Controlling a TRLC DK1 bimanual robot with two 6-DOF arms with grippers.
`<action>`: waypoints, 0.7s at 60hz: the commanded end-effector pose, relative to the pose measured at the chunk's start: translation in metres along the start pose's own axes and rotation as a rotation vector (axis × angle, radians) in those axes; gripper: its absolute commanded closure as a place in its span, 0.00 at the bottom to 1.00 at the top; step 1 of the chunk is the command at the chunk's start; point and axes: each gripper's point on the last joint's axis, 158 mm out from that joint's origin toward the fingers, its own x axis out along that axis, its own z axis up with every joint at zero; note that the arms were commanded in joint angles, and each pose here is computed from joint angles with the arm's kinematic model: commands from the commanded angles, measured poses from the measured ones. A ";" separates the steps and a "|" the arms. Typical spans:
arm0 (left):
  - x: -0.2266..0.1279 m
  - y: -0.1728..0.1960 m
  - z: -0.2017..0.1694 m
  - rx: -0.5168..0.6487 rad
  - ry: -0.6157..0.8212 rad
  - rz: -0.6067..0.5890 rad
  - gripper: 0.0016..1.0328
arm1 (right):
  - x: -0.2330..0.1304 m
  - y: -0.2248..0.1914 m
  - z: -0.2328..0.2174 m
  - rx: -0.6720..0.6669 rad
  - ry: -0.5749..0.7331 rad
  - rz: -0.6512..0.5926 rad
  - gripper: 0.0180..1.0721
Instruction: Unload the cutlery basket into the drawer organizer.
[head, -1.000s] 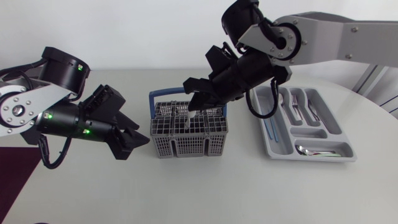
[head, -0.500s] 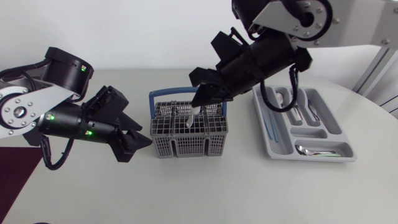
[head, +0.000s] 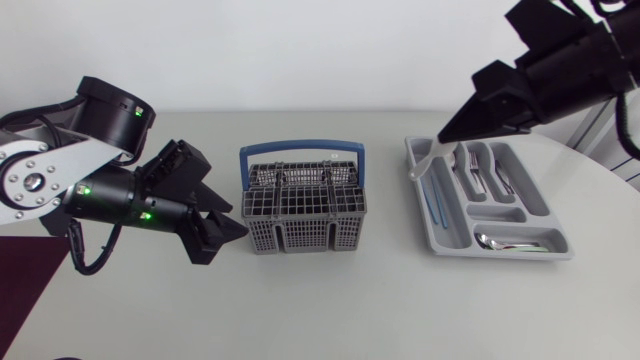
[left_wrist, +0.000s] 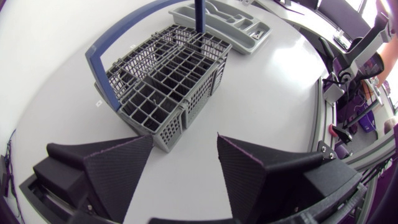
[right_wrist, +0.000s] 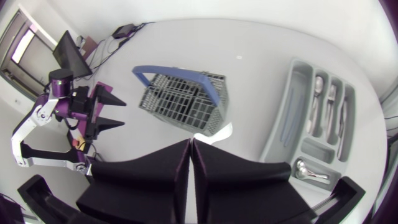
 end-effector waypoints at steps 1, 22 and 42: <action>-0.001 -0.007 -0.005 0.013 0.005 -0.012 0.12 | -0.001 -0.024 -0.021 -0.005 0.043 -0.069 0.94; 0.001 -0.011 -0.007 0.018 0.011 -0.022 0.12 | 0.020 -0.150 -0.082 0.135 0.184 -0.360 0.94; 0.002 -0.010 -0.012 0.016 0.017 -0.020 0.12 | 0.035 -0.248 -0.108 0.240 0.221 -0.551 0.94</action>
